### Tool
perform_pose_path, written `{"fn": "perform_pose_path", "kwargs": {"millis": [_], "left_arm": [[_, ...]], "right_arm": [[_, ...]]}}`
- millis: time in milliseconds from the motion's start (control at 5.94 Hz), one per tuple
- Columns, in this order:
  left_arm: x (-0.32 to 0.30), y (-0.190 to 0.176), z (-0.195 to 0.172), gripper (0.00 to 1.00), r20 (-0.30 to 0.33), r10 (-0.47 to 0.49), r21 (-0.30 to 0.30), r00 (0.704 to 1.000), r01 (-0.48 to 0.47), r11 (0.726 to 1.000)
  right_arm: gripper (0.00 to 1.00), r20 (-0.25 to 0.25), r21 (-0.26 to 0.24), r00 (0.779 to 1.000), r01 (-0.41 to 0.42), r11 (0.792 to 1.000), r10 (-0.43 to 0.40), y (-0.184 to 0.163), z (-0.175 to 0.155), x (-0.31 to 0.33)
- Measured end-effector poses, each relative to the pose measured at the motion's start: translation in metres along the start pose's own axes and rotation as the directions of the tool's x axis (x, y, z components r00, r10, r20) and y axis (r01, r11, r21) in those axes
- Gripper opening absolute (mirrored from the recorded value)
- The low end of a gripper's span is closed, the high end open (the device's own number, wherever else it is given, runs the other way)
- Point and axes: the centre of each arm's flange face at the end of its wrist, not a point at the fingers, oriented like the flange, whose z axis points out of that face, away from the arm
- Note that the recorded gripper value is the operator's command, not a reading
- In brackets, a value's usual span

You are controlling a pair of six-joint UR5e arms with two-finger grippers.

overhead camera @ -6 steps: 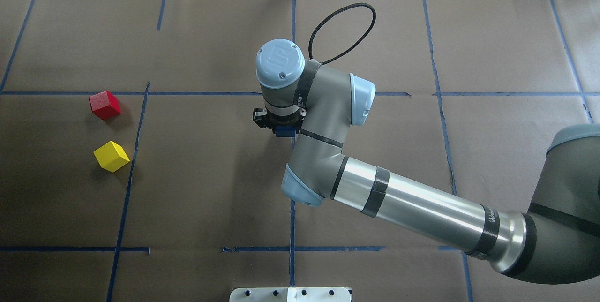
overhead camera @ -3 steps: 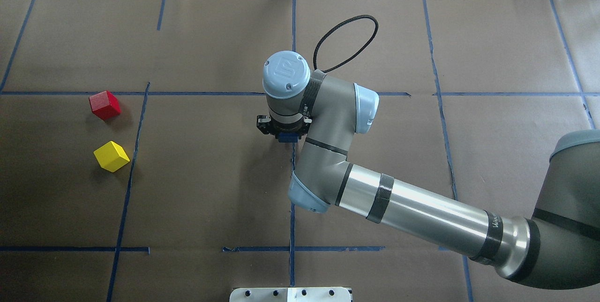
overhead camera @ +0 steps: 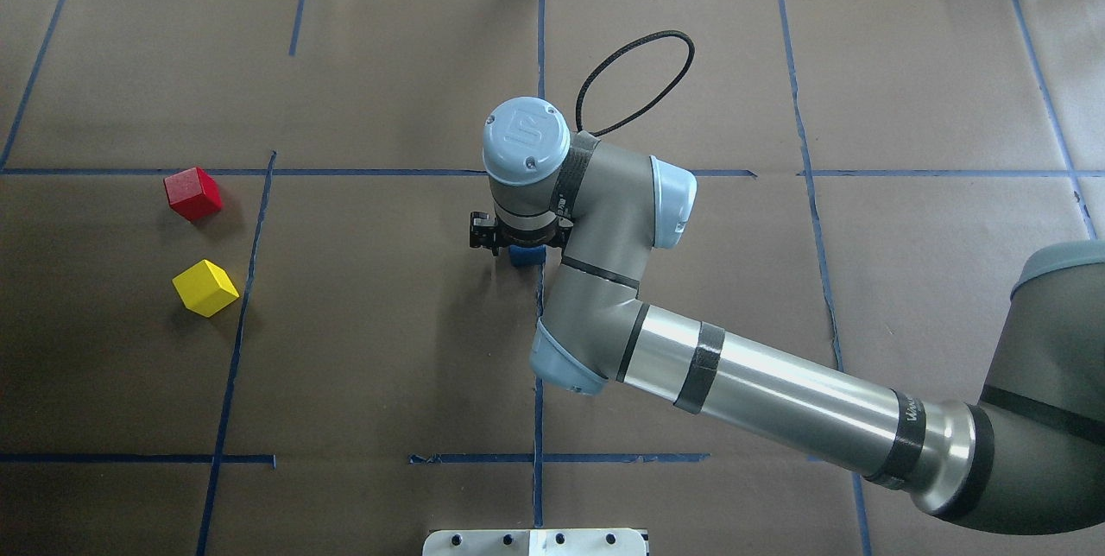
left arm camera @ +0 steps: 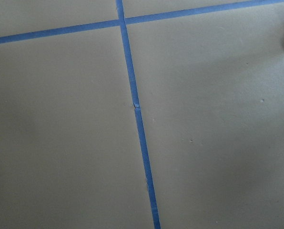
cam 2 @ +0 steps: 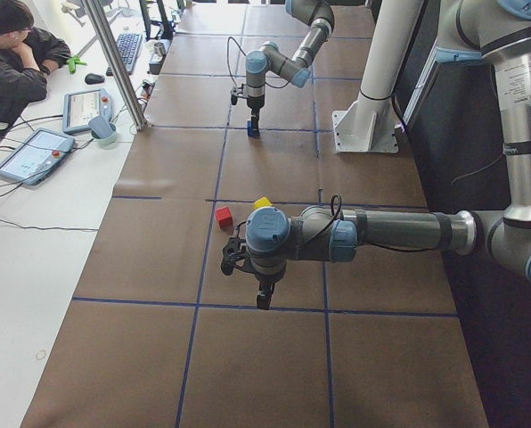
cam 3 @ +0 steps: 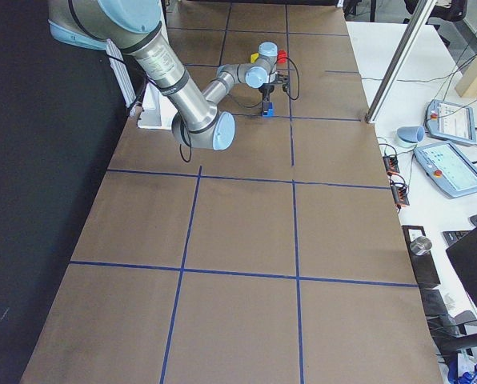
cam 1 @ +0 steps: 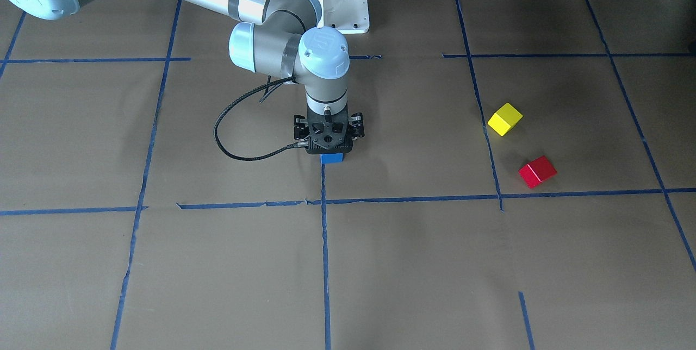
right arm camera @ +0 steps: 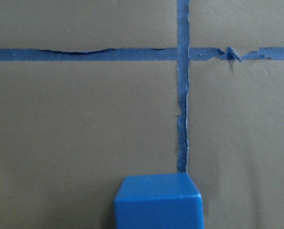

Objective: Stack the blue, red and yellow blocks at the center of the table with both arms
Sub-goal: 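Release the blue cube and withdraw the right arm out of view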

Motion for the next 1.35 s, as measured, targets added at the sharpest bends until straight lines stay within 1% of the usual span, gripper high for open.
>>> {"fn": "perform_pose_path", "kwargs": {"millis": [168,337,505,673,842,1010,1179,1347], "left_arm": [[0.000,0.000,0.000,1.00,0.001,0.001,0.001,1.000,-0.001,1.000],[0.001,-0.001,-0.001,1.00,0.001,0.003,0.002,1.000,-0.003,1.000],[0.001,-0.001,-0.001,1.00,0.003,0.004,0.002,1.000,-0.004,1.000],[0.000,-0.001,0.001,1.00,0.005,0.000,-0.002,1.000,0.000,1.000],[-0.001,-0.005,0.001,1.00,0.007,-0.003,-0.002,1.000,0.003,1.000],[0.003,-0.022,-0.006,1.00,0.013,0.019,0.018,1.000,-0.019,1.000],[0.011,-0.042,-0.015,1.00,0.019,0.047,0.043,0.999,-0.048,0.998],[0.015,-0.060,-0.019,1.00,0.020,0.063,0.056,0.998,-0.064,0.996]], "right_arm": [[0.99,0.031,0.018,1.000,0.000,1.000,-0.001,-0.027,-0.030,0.012],[0.99,0.052,0.019,0.999,0.007,1.000,-0.008,-0.065,-0.058,0.041],[1.00,0.063,0.017,0.998,0.026,1.000,-0.027,-0.106,-0.082,0.089],[1.00,0.071,0.017,0.996,0.053,0.998,-0.054,-0.136,-0.102,0.155],[1.00,0.075,0.021,0.993,0.089,0.996,-0.090,-0.156,-0.121,0.235],[1.00,0.061,0.036,0.986,0.153,0.988,-0.155,-0.172,-0.140,0.326],[1.00,0.030,0.045,0.973,0.227,0.973,-0.228,-0.174,-0.153,0.418],[1.00,-0.006,0.042,0.956,0.293,0.955,-0.293,-0.154,-0.159,0.505]]}}
